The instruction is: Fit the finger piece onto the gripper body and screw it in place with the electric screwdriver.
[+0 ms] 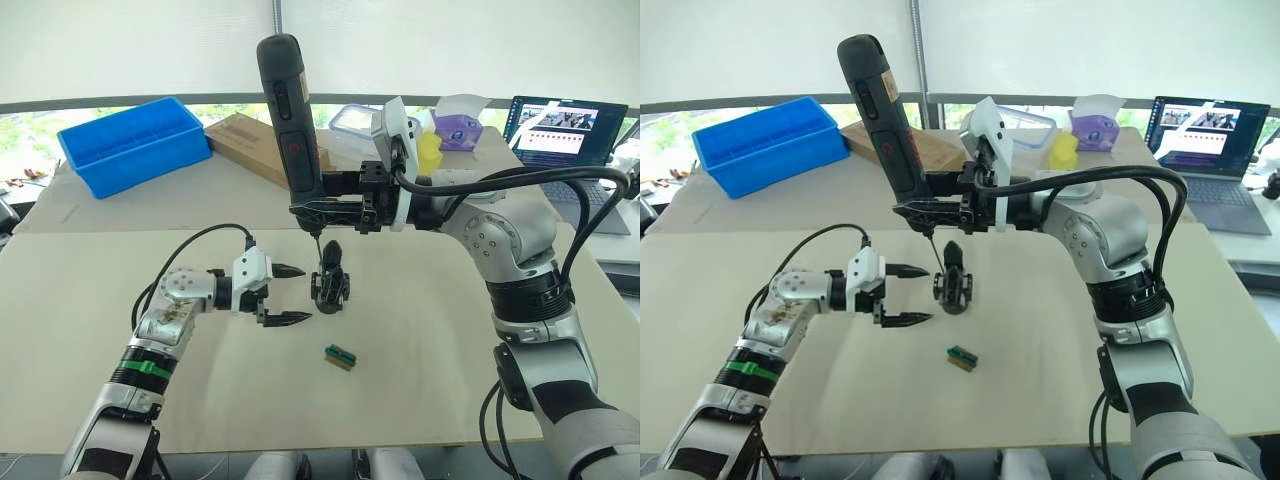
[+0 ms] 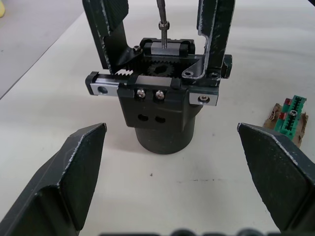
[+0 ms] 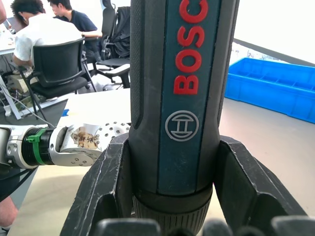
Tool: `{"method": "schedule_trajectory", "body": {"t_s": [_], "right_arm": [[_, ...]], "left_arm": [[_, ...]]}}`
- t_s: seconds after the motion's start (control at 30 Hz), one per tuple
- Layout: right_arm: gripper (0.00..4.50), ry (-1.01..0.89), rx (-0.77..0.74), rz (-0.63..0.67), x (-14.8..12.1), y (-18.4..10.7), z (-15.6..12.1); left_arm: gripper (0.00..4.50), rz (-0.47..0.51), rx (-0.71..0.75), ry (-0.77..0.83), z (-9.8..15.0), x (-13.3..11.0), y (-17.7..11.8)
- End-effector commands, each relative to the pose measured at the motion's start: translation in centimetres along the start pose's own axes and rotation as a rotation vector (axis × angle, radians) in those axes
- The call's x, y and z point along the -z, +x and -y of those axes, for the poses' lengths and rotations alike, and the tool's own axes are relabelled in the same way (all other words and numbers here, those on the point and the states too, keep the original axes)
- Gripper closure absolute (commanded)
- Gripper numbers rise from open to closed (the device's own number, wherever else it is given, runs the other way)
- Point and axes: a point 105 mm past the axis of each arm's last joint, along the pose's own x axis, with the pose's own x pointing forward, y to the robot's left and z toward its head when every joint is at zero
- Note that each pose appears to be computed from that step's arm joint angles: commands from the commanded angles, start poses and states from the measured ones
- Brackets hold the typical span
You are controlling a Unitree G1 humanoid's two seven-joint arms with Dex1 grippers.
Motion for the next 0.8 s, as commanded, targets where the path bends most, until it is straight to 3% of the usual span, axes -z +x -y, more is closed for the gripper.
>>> {"method": "schedule_trajectory", "body": {"t_s": [0.03, 0.8], "right_arm": [[2.58, -0.042, -0.016, 0.071, -2.08, -0.3, -0.83], [2.58, -0.041, 0.001, 0.062, -1.26, -0.28, -0.73]], "left_arm": [[0.0, 0.017, 0.013, 0.043, -0.18, -0.82, 0.25], [0.0, 0.024, 0.009, 0.066, -0.48, -0.93, 0.59]]}}
